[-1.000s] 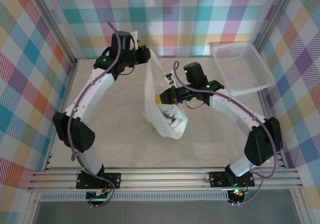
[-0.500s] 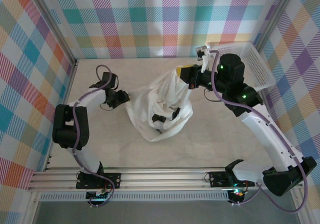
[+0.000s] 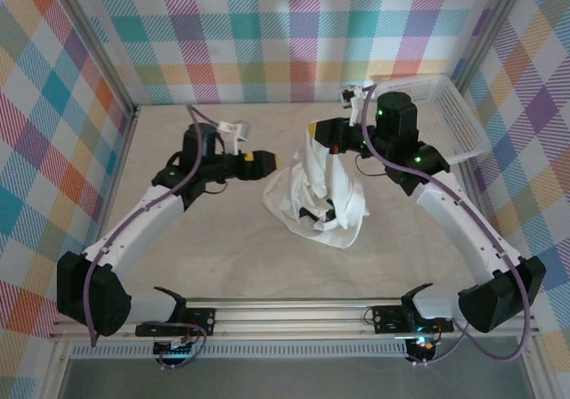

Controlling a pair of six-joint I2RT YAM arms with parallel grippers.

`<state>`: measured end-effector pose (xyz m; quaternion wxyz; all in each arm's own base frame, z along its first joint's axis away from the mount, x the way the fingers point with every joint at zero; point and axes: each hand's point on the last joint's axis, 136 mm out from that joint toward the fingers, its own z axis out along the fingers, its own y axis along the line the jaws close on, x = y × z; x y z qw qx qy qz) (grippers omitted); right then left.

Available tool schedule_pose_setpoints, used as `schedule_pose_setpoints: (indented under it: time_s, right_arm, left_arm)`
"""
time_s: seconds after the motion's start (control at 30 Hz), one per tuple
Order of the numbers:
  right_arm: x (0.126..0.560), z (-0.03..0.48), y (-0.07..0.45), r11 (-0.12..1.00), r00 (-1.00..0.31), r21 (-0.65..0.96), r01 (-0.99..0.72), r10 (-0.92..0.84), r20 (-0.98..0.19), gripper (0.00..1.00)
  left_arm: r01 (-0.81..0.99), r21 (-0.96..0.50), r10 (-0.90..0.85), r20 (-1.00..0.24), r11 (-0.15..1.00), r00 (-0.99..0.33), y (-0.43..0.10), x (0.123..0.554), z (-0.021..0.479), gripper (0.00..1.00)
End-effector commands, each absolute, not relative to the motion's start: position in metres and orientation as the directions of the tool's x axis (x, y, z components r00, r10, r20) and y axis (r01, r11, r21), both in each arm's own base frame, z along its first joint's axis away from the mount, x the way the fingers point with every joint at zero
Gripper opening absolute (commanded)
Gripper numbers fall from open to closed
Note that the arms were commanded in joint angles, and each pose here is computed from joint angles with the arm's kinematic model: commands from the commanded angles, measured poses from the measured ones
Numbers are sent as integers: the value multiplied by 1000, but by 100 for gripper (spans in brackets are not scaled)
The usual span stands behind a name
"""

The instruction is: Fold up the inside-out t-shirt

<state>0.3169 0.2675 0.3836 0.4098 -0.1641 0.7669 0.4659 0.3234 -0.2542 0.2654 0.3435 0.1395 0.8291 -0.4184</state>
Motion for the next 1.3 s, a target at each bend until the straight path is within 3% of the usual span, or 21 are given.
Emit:
schedule_pose_setpoints:
  time_s: [0.0, 0.1, 0.23, 0.27, 0.33, 0.37, 0.43, 0.53, 0.6, 0.67, 0.8, 0.97, 1.03, 1.2, 1.27]
  right_arm:
    - [310, 422, 273, 429, -560, 568, -702, 160, -813, 0]
    - [309, 423, 274, 412, -572, 584, -699, 168, -803, 0]
    - [312, 417, 273, 424, -590, 601, -677, 175, -788, 0]
    - [314, 414, 271, 446, -593, 600, -664, 175, -786, 0]
    - [321, 401, 261, 516, -604, 596, -615, 178, -777, 0]
    - [324, 390, 252, 561, -610, 590, -581, 179, -772, 0]
    - [327, 354, 233, 650, -618, 551, -524, 156, -771, 0]
    - [321, 253, 194, 814, -651, 437, -383, 99, -753, 0]
    - [304, 186, 180, 846, -698, 417, -331, 78, -712, 6]
    - [284, 151, 185, 820, -754, 451, -353, 36, -656, 12]
    - [284, 168, 199, 782, -754, 460, -421, -19, -657, 41]
    - [271, 227, 274, 500, -459, 298, -813, -236, -856, 71]
    - [275, 232, 305, 442, -382, 235, -866, -281, -880, 72]
    - [316, 220, 355, 500, -358, 190, -845, -265, -895, 75]
    - [336, 206, 361, 560, -407, 209, -802, -257, -876, 64]
  left_arm:
    - [450, -507, 4, -660, 735, -751, -261, 340, 227, 89]
    - [315, -509, -21, -550, 801, -835, -259, 360, 173, 89]
    - [353, -670, -54, -506, 653, -861, -303, 373, 163, 80]
    - [341, -683, -61, -491, 645, -869, -306, 377, 160, 68]
    - [296, -680, -86, -468, 671, -880, -302, 383, 155, 17]
    - [258, -680, -122, -457, 686, -881, -293, 386, 156, 0]
    - [194, -734, -223, -429, 651, -875, -274, 391, 177, 0]
    - [150, -850, -393, -381, 505, -837, -240, 397, 234, 0]
    - [186, -871, -416, -392, 454, -821, -228, 391, 272, 0]
    - [219, -856, -378, -418, 468, -826, -227, 380, 292, 0]
    - [224, -858, -313, -394, 463, -864, -232, 364, 293, 0]
    - [190, -861, -286, -353, 472, -891, -237, 358, 278, 0]
    - [187, -858, -285, -353, 479, -891, -240, 357, 278, 0]
    - [167, -842, -306, -361, 514, -881, -239, 358, 282, 0]
    - [171, -839, -310, -370, 517, -876, -238, 357, 286, 0]
